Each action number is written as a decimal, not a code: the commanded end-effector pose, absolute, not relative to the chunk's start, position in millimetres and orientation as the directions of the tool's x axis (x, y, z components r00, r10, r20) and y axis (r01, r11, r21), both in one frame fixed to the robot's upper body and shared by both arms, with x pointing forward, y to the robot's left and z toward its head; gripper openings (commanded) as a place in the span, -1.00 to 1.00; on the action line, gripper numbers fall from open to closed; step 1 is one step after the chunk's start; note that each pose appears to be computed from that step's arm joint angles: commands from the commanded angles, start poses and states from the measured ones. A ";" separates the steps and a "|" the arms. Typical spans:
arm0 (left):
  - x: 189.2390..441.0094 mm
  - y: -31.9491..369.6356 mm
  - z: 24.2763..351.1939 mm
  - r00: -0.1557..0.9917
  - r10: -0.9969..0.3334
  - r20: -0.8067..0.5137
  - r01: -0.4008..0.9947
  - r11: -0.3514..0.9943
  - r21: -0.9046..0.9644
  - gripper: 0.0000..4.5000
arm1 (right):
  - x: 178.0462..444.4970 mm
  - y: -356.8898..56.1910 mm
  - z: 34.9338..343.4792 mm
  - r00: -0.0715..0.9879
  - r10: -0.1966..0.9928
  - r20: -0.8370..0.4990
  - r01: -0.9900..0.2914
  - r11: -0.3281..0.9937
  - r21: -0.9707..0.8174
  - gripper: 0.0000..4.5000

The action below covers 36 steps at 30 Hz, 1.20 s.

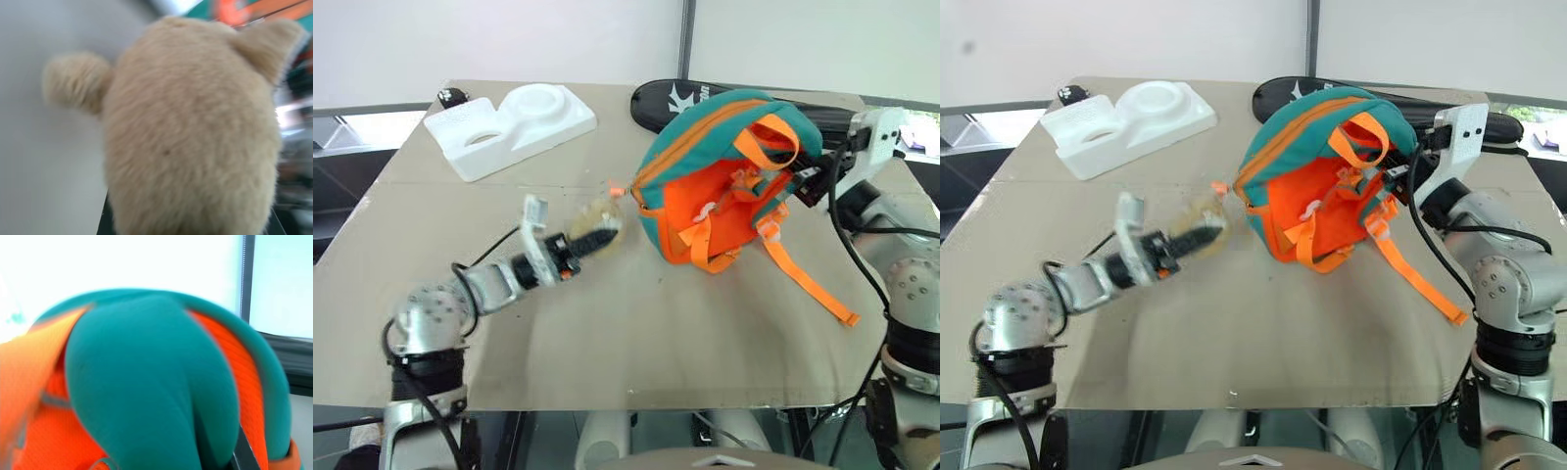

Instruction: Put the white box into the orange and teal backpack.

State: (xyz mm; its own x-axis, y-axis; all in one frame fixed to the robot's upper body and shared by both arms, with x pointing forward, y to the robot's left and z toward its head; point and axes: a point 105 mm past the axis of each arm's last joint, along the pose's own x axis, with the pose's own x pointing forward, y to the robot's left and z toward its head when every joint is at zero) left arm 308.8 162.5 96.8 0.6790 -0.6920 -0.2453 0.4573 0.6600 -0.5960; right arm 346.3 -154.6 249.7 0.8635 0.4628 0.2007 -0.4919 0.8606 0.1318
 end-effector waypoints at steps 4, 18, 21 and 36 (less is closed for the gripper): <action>316.9 186.1 85.2 0.776 -0.580 -0.246 0.408 0.760 -0.506 -0.80 | 335.6 -199.4 282.0 0.893 0.318 0.319 -0.364 0.926 0.096 -1.00; 298.9 186.9 167.5 0.706 -0.705 0.068 0.708 0.701 -0.088 0.63 | 276.7 -178.4 207.8 0.714 0.699 -0.042 -0.691 0.695 -0.197 0.26; 276.6 201.1 164.6 0.680 -0.733 0.008 0.732 0.678 -0.065 1.00 | 258.0 -205.2 197.7 0.715 0.695 -0.072 -0.696 0.699 -0.165 0.75; 227.2 220.1 116.4 0.717 -0.671 -0.188 0.682 0.731 -0.010 1.00 | 221.1 -266.2 142.3 0.743 0.618 -0.258 -0.666 0.720 -0.195 0.99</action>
